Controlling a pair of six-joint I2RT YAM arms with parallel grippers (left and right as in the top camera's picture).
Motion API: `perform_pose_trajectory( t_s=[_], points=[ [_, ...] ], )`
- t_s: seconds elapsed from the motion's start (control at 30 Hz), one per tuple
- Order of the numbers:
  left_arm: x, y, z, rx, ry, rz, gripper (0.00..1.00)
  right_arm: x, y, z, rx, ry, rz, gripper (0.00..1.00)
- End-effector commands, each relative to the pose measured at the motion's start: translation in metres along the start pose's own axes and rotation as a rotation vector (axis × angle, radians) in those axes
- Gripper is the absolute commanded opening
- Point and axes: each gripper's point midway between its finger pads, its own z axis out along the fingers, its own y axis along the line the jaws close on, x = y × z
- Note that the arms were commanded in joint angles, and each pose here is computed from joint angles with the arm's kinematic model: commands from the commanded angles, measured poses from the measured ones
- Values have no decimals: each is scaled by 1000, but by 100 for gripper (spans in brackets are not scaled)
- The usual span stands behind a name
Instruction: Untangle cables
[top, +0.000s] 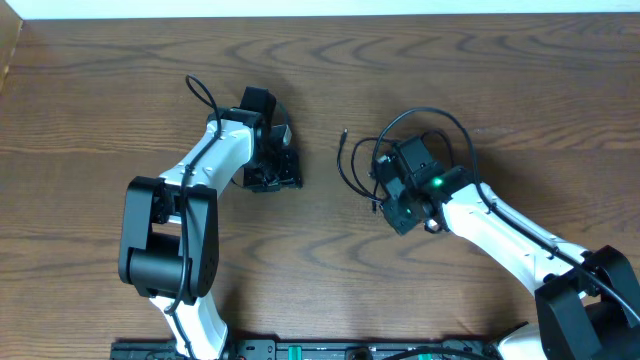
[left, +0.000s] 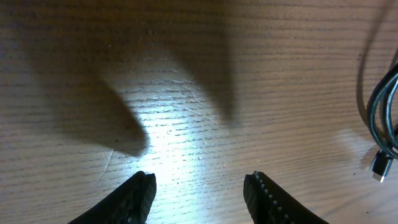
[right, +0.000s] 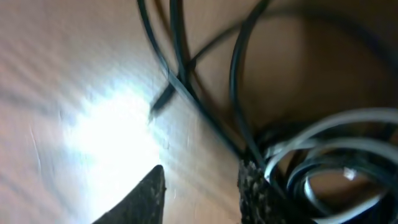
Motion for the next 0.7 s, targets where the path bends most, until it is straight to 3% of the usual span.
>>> perform_pose_trajectory(
  t_s=[0.0, 0.2, 0.47, 0.67],
  points=[
    [4, 5, 3, -14, 15, -21, 51, 13, -12, -2, 64, 60, -50, 33],
    [4, 5, 3, -14, 16, -21, 52, 50, -30, -8, 146, 235, -314, 40],
    [4, 5, 3, -14, 16, -21, 51, 41, -41, 8, 218, 162, -348, 40],
    [4, 5, 3, -15, 16, -21, 51, 55, -46, 15, 237, 195, -418, 38]
  ],
)
